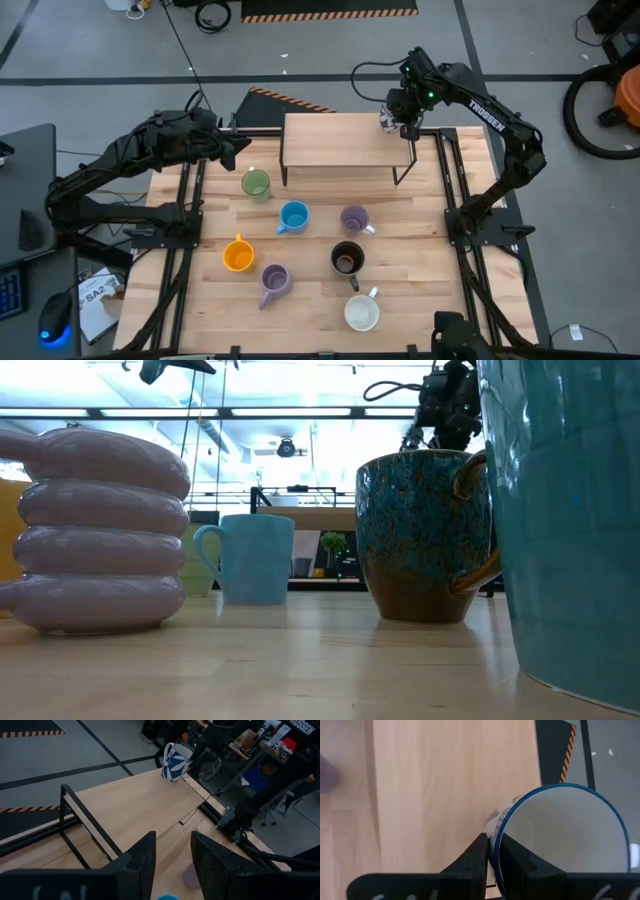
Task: Place coffee mugs
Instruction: Put the blue patterned mug on the shelf
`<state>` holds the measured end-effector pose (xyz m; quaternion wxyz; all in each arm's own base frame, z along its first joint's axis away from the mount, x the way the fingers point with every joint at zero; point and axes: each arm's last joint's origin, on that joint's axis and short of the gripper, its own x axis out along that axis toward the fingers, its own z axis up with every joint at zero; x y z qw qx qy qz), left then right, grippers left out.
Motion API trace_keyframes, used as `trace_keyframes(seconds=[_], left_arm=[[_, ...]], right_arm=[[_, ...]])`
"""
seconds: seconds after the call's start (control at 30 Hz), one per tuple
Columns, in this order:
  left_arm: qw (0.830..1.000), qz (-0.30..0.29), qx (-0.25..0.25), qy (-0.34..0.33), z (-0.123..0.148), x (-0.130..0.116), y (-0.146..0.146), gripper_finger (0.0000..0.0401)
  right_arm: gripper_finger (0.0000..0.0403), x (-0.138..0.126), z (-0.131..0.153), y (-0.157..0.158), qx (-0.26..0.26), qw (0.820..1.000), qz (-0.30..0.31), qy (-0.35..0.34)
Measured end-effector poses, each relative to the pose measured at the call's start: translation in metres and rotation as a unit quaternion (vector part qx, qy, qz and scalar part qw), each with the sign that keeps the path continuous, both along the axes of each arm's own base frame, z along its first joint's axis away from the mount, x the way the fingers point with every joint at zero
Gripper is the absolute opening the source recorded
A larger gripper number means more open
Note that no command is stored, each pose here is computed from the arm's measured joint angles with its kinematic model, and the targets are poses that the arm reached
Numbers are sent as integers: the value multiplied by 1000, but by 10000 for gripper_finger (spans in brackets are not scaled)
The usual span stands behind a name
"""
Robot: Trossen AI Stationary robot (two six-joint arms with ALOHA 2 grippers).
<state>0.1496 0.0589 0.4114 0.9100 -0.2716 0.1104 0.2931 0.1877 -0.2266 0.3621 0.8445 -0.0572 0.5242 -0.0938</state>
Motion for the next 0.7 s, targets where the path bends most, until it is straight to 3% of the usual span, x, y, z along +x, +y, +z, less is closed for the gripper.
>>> trace_keyframes(seconds=[0.7], left_arm=[[1000, 2, 9, -22, 4, 1, 1, 128]], right_arm=[[52, -5, 2, -8, -8, 1000, -1, -19]])
